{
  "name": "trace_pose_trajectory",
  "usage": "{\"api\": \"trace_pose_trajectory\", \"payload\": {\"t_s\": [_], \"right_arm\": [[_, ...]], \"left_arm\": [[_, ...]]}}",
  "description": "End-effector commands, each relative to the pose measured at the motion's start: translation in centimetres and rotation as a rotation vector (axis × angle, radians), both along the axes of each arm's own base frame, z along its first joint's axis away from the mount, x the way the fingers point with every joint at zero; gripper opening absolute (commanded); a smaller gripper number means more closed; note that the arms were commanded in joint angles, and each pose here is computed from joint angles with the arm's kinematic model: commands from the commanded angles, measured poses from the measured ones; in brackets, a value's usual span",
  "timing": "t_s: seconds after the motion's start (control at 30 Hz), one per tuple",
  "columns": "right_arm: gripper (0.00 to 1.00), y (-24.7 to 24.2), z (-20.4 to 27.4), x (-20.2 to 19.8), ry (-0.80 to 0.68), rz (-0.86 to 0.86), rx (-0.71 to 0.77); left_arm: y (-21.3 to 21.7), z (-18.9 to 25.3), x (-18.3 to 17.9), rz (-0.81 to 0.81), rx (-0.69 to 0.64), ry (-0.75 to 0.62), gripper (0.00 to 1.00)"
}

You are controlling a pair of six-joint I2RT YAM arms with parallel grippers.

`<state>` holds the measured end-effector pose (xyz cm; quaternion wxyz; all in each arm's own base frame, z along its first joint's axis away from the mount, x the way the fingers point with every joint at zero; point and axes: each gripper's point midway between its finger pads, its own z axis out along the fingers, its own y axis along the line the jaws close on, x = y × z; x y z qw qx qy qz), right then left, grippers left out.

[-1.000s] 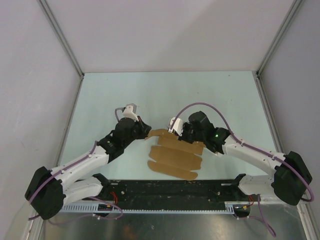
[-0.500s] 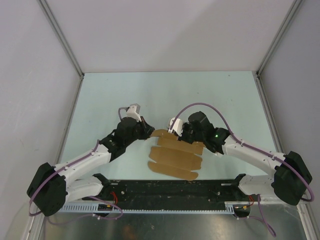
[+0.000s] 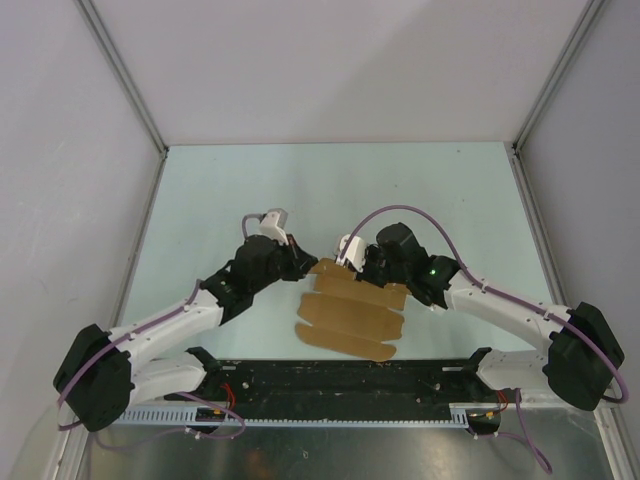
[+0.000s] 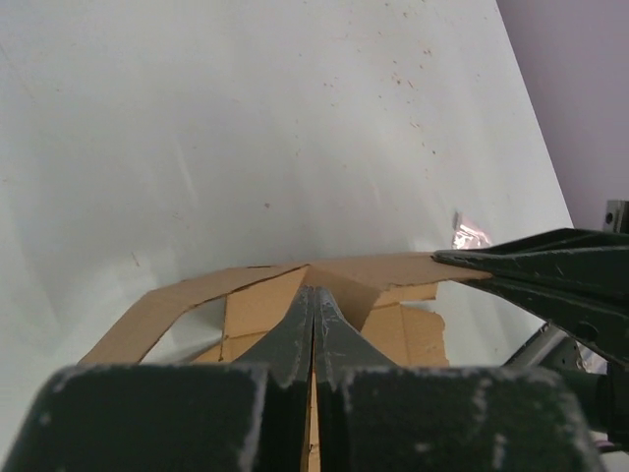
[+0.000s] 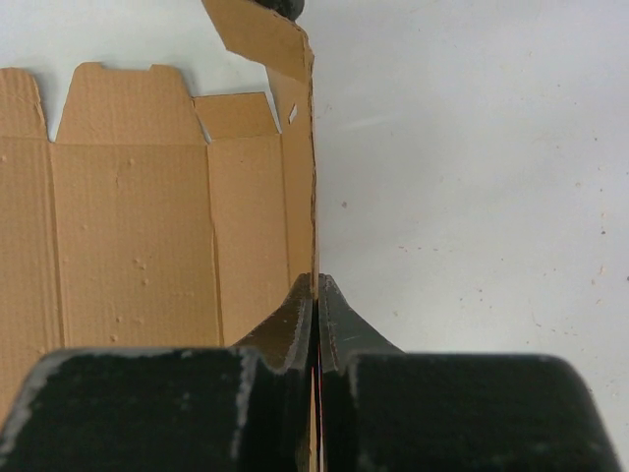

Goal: Fold the paper box

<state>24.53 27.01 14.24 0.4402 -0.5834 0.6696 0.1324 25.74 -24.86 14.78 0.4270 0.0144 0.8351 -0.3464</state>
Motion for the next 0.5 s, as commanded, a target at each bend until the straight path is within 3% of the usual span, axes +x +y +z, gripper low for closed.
{"api": "trace_pose_trajectory", "payload": {"t_s": [0.0, 0.47], "right_arm": [[0.00, 0.6, 0.5, 0.3, -0.016, -0.011, 0.026], [0.00, 0.9, 0.3, 0.7, -0.025, -0.045, 0.026]], "left_arm": [[-1.4, 1.0, -0.5, -0.048, -0.041, -0.034, 0.00], [-1.3, -0.8, -1.5, -0.051, -0.037, 0.006, 0.00]]}}
